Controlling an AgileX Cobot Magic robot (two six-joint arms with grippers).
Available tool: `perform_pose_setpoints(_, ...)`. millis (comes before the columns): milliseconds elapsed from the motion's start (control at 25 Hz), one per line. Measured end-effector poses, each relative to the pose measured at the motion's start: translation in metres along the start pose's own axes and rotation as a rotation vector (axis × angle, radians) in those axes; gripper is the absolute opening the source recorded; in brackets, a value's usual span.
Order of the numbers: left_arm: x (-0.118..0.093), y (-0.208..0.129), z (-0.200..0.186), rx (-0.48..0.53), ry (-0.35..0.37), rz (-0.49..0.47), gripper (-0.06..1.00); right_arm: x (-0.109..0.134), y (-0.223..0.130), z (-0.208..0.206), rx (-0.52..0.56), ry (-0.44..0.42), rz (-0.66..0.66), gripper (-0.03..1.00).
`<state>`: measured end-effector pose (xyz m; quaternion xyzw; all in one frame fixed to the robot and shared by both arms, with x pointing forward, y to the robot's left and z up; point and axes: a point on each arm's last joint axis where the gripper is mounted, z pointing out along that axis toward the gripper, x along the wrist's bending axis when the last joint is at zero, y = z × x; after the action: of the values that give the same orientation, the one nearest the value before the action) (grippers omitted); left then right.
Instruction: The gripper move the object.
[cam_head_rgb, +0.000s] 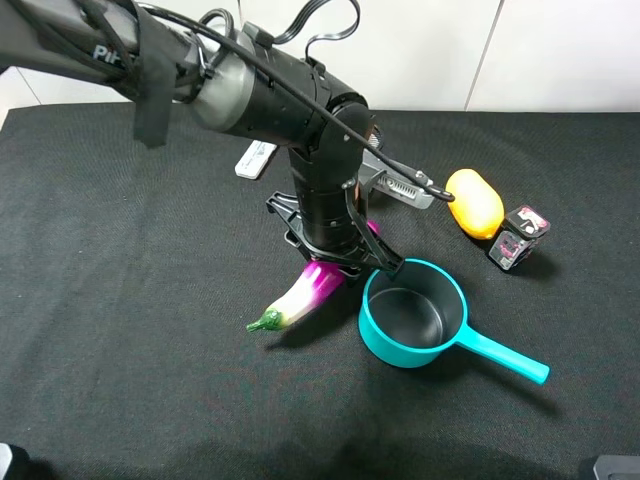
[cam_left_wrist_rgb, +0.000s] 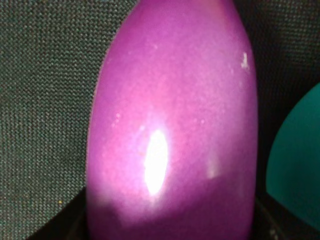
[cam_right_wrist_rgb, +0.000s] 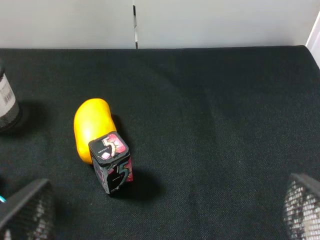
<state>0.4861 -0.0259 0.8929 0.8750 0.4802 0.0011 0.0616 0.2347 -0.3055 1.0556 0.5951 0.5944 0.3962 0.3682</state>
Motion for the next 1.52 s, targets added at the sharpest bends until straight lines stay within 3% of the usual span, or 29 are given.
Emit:
perform_pose_setpoints(680,0.0009,-0.0021,0.0030,-0.002,0.000,-0.002,0.58,0.0001,0.0000,0.0000,0.000,0.001,0.000,0.69)
perform_pose_setpoints(1080,0.0009,-0.0021,0.0030,-0.002,0.000,-0.002,0.75,0.0001,0.0000,0.0000,0.000,0.001,0.000,0.69)
perform_pose_setpoints(1520,0.0015,-0.0037,0.0029,0.016,0.006,-0.007,0.77,0.0002,0.0000,0.0000,0.000,0.002,0.001,0.69)
